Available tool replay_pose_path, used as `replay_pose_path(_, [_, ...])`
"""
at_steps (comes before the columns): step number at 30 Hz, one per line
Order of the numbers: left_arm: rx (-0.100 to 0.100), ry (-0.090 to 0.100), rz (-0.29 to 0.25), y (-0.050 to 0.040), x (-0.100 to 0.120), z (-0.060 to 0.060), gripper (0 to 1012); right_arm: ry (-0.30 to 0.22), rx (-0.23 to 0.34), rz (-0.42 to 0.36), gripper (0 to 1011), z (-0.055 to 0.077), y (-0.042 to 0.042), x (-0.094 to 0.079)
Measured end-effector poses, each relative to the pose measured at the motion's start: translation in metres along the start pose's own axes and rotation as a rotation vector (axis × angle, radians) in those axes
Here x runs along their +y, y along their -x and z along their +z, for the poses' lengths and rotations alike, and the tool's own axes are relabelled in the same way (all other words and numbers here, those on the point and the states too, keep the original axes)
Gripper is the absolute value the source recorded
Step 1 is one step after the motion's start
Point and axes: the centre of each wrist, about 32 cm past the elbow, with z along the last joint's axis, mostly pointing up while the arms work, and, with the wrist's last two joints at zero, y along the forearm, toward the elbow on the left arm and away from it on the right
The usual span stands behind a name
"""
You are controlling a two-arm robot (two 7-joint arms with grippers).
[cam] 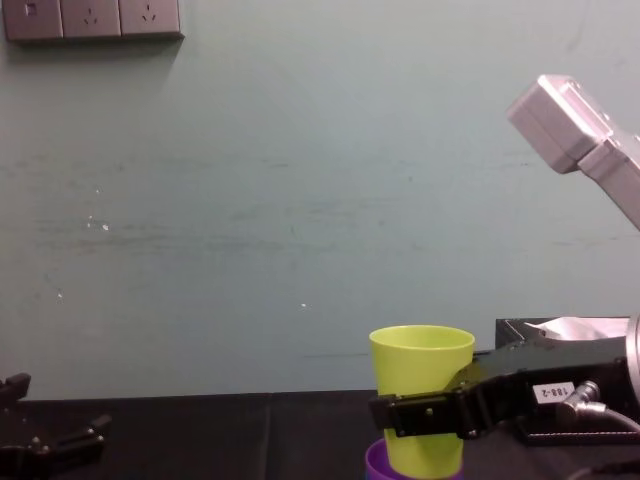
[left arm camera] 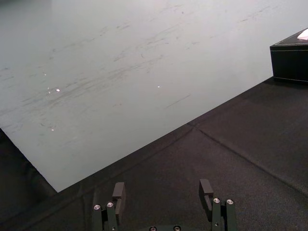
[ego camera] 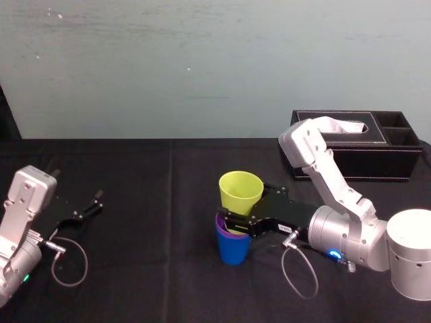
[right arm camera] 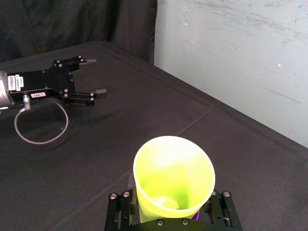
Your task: Stack the three plastic cups sequentially using one hand.
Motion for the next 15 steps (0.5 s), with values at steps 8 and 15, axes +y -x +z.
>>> replay_pose_path(8, [0.000,0.000,0.000,0.0000,0.0000,0.0000,1000,-0.002,-0.010,-0.005,736,-0.0016,0.0010,0.0013])
replay_pose_path(15, [0.000,0.000,0.000,0.0000,0.0000,0.0000,1000,-0.004,-0.008,-0.013,736,-0.0035,0.0009,0.0023])
